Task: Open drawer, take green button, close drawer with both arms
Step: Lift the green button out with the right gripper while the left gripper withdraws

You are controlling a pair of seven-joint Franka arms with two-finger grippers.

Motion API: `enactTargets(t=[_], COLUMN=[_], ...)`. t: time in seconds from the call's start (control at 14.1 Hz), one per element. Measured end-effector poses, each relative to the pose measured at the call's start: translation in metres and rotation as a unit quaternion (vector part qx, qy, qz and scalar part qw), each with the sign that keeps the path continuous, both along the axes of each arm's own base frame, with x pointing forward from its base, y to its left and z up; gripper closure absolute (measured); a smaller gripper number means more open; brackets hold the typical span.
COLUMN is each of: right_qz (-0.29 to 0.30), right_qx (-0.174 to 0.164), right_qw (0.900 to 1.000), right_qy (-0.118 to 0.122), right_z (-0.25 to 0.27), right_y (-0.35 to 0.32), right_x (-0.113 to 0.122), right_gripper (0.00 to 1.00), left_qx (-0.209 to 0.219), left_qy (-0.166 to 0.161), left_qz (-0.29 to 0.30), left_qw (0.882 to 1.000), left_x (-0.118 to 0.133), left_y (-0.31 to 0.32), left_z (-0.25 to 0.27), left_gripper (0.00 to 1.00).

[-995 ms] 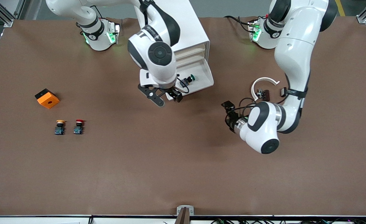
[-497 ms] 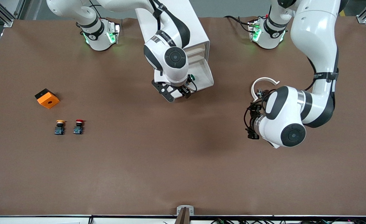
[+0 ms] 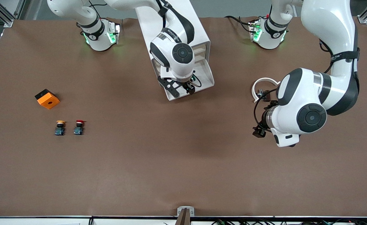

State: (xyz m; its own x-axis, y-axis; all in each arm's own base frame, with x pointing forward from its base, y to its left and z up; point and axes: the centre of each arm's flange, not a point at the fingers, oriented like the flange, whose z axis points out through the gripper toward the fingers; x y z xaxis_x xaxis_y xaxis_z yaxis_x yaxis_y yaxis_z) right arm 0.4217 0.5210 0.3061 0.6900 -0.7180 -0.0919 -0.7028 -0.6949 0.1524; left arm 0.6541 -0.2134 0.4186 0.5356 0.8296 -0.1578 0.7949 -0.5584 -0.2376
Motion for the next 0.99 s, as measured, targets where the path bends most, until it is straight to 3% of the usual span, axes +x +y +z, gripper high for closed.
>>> enactTargets(t=[0.36, 0.57, 0.92, 0.99], right_qz=[0.015, 0.016, 0.017, 0.017], right_qx=[-0.004, -0.004, 0.001, 0.001], right_qw=[1.0, 1.0, 1.0, 1.0], right_qy=[-0.002, -0.003, -0.006, -0.007], right_z=[-0.035, -0.04, -0.036, -0.036], right_y=[0.016, 0.018, 0.021, 0.021], right_x=[-0.016, -0.017, -0.016, -0.016], right_gripper=[0.0, 0.0, 0.56, 0.58], left_qx=[-0.005, -0.006, -0.006, -0.006], left_qy=[0.012, 0.019, 0.022, 0.022], left_qz=[-0.098, -0.124, -0.131, -0.132], left_qw=[0.995, 0.992, 0.991, 0.991], left_x=[0.001, -0.001, -0.003, -0.003], left_y=[0.018, 0.02, 0.016, 0.015], left_z=[-0.004, -0.008, -0.01, -0.01], left_gripper=[0.0, 0.0, 0.0, 0.0])
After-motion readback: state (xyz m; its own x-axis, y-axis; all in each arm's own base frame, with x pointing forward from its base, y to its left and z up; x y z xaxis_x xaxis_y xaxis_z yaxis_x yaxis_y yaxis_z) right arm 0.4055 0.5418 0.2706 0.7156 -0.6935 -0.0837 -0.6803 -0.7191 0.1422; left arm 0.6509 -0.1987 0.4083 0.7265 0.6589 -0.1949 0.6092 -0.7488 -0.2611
